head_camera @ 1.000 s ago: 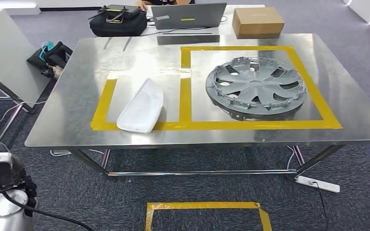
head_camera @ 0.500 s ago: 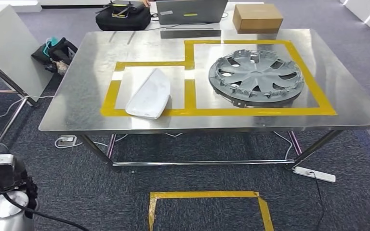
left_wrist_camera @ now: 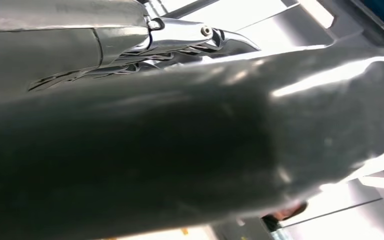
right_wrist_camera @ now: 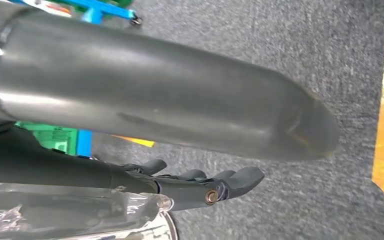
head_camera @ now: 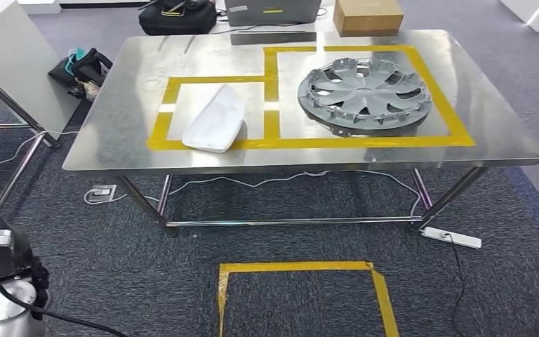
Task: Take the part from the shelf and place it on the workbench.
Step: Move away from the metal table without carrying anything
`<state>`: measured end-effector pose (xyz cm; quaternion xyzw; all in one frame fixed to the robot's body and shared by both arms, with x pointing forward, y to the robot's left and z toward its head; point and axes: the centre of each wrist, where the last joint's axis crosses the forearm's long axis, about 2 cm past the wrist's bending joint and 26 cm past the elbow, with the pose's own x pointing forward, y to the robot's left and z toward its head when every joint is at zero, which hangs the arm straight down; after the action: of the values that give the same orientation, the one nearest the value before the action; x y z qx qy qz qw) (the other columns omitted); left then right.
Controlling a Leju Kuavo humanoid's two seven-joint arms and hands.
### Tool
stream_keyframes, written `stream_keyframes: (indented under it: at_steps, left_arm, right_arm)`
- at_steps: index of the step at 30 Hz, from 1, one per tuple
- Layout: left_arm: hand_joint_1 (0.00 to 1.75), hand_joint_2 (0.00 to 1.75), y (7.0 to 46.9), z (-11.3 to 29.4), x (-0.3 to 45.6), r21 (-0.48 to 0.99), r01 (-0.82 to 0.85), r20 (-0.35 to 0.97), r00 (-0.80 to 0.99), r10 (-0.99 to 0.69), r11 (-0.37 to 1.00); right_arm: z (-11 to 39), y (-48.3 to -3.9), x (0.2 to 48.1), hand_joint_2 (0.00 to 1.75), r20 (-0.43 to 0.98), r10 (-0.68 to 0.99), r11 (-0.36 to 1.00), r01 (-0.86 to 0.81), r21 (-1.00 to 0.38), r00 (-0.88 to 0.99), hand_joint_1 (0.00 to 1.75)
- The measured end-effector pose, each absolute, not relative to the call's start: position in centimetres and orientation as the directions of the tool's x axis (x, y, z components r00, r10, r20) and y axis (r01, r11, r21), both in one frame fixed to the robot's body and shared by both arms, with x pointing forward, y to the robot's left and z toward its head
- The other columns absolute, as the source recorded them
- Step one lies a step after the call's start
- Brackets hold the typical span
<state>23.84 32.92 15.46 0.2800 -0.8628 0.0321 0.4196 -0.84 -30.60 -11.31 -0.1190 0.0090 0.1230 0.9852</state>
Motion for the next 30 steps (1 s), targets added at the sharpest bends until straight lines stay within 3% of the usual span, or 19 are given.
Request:
stream_keyframes:
  at_steps: [14,30]
  left_arm:
    - [0.00,0.00,32.1,15.5,22.8,0.197,-0.484,0.737,-0.500,-0.454,0.853]
    - [0.00,0.00,31.3,15.4,21.8,0.202,-0.458,0.745,-0.502,-0.439,0.866]
  right_arm:
    - [-11.3,-31.4,-0.6,0.00,-0.010,0.227,0.932,-0.220,-0.289,0.974,0.00]
    - [-11.3,-30.5,-0.7,0.00,0.002,0.220,0.942,-0.211,-0.262,0.976,0.00]
